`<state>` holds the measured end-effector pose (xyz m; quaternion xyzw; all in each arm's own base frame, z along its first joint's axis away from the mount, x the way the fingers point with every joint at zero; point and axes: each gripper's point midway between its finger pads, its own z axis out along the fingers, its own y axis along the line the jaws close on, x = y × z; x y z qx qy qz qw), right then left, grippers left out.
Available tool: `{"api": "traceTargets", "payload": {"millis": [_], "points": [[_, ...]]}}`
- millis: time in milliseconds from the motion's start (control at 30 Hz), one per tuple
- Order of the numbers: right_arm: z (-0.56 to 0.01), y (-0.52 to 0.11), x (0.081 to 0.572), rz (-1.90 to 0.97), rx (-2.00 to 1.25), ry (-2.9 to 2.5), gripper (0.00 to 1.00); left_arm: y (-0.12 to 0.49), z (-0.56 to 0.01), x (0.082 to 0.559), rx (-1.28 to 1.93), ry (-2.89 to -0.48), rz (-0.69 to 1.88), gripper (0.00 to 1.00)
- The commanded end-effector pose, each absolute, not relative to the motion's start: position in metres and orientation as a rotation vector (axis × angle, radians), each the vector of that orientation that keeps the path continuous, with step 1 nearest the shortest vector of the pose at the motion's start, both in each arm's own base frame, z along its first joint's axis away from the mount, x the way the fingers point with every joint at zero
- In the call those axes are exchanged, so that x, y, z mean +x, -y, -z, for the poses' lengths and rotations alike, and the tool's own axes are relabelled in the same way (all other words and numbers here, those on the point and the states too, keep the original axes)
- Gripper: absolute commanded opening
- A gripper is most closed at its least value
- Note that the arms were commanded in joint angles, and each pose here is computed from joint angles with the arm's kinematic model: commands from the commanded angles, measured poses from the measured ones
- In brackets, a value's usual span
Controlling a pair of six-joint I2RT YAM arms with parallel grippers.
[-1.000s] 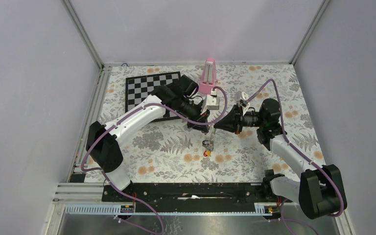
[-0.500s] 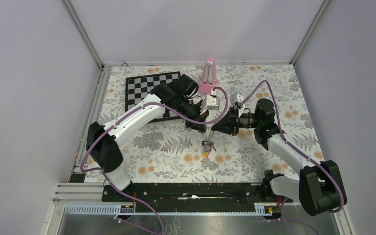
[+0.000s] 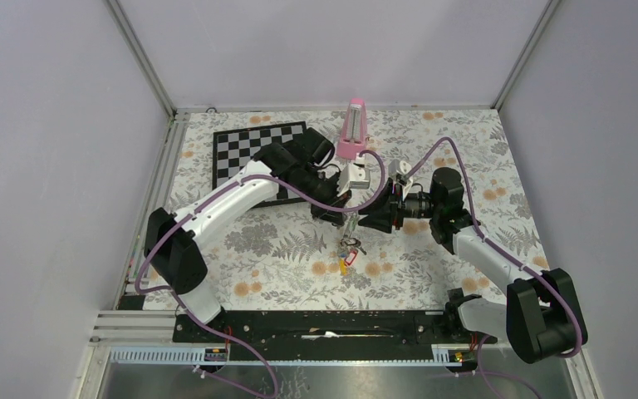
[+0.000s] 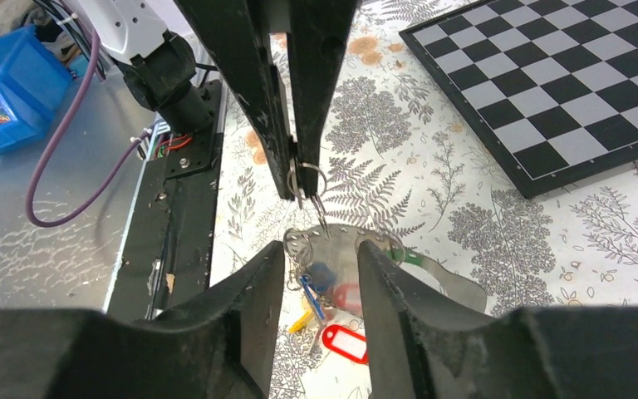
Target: Put the keys on the keyring
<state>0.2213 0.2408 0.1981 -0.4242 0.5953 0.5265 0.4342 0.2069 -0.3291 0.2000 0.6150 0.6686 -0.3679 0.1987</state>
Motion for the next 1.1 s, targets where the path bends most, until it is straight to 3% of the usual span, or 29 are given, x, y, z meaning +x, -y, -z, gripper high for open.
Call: {"api": "traceTargets", "payload": {"millis": [0, 133, 400, 800, 1067], "points": [[-0.204, -0.240, 0.229, -1.240, -1.088, -1.437, 0.49, 0.324, -0.232, 0.204, 1.686, -1.775, 1.025, 0.00], [-0.197, -0.240, 0.232, -1.239, -1.085, -1.460, 0.59, 0.324, -0.236, 0.202, 1.684, -1.760, 1.036, 0.00], [-0.185, -0.240, 0.240, -1.217, -1.066, -1.502, 0.70, 0.325, -0.241, 0.197, 1.672, -1.738, 1.070, 0.00], [-0.179, -0.247, 0.251, -1.169, -1.040, -1.532, 0.71, 0.328, -0.242, 0.192, 1.672, -1.728, 1.128, 0.00], [-0.180, -0.252, 0.251, -1.175, -1.054, -1.524, 0.66, 0.329, -0.239, 0.192, 1.671, -1.742, 1.143, 0.00]]}}
